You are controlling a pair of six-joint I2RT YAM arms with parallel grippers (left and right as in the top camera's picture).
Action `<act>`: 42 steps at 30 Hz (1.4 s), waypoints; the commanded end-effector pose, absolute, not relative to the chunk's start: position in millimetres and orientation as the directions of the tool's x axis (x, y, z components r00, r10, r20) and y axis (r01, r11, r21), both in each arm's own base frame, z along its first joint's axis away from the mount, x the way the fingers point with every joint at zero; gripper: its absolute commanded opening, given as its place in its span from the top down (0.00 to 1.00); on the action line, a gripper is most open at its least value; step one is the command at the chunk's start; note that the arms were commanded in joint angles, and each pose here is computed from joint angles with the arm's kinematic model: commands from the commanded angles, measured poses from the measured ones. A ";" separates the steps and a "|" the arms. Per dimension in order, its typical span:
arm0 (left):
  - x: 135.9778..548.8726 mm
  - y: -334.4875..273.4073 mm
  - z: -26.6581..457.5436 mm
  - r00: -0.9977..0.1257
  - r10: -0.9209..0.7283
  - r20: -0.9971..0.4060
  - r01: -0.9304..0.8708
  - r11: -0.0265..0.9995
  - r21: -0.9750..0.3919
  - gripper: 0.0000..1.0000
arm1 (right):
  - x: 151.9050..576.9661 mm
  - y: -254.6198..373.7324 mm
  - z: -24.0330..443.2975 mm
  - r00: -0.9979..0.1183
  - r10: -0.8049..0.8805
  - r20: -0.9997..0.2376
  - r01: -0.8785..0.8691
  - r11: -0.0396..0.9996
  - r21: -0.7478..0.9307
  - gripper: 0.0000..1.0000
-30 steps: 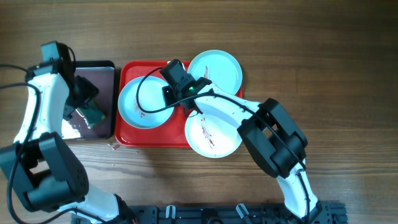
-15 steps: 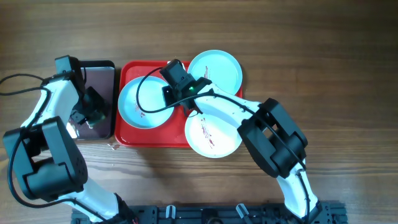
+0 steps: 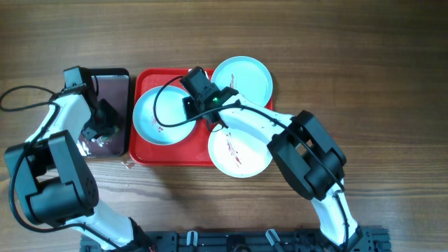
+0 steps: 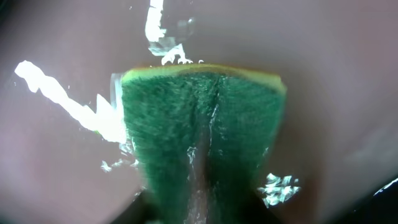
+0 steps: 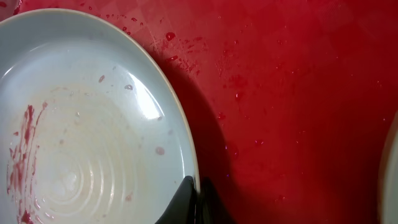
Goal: Clean dirty plates on tray and stack at the side
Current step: 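Grasp the green sponge in the water tray with the left gripper, then carry the sponge to the plate held by the right gripper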
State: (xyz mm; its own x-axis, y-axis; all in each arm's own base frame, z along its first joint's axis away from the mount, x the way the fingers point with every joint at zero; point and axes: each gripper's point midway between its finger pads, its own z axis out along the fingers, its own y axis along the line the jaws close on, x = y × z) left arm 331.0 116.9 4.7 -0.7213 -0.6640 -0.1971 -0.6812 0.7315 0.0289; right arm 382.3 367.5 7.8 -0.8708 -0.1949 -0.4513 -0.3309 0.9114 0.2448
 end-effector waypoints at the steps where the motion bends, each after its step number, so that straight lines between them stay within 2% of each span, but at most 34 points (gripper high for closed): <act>1: 329.0 116.7 -3.8 -0.725 -0.662 -0.187 -0.679 0.734 0.035 0.96 | 378.0 365.4 -7.7 -0.883 -0.215 -0.417 -0.333 0.913 0.235 0.96; 6: 332.1 117.6 1.3 -0.723 -0.660 -0.203 -0.678 0.734 0.026 0.96 | 376.2 363.0 -9.3 -0.888 -0.218 -0.406 -0.330 0.916 0.230 0.96; 9: 332.9 114.4 21.3 -0.727 -0.651 -0.219 -0.668 0.744 0.009 0.96 | 371.5 363.1 -10.5 -0.891 -0.239 -0.387 -0.347 0.906 0.240 0.96; 17: 347.0 66.2 85.6 -0.820 -0.484 -0.305 -0.457 0.875 -0.160 0.96 | 369.7 363.9 -6.8 -0.909 -0.252 -0.332 -0.370 0.854 0.366 0.96; 21: 350.5 27.2 99.4 -0.860 -0.405 -0.312 -0.342 0.909 -0.236 0.96 | 374.4 356.8 -5.8 -0.922 -0.233 -0.310 -0.349 0.847 0.400 0.96; 29: 337.7 -28.2 58.4 -0.940 -0.273 -0.206 -0.228 0.949 -0.216 0.96 | 376.5 355.1 -5.6 -0.922 -0.228 -0.312 -0.345 0.849 0.401 0.96; 35: 328.7 -26.7 9.2 -0.959 -0.238 -0.155 -0.221 0.968 -0.118 0.96 | 377.4 355.8 -5.0 -0.921 -0.227 -0.316 -0.347 0.847 0.402 0.96; 42: 318.5 -33.4 -15.7 -0.970 -0.232 -0.078 -0.221 0.966 -0.132 0.96 | 378.1 356.4 -4.6 -0.920 -0.226 -0.320 -0.348 0.846 0.403 0.96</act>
State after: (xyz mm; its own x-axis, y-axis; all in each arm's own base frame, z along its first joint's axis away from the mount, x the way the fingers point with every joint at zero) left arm 330.7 -31.7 4.3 -0.9560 -0.2573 -0.1412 -0.2363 0.9601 -0.1497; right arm 381.3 355.1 7.2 -0.9183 -0.2065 -0.3376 -0.3386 0.8516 0.4001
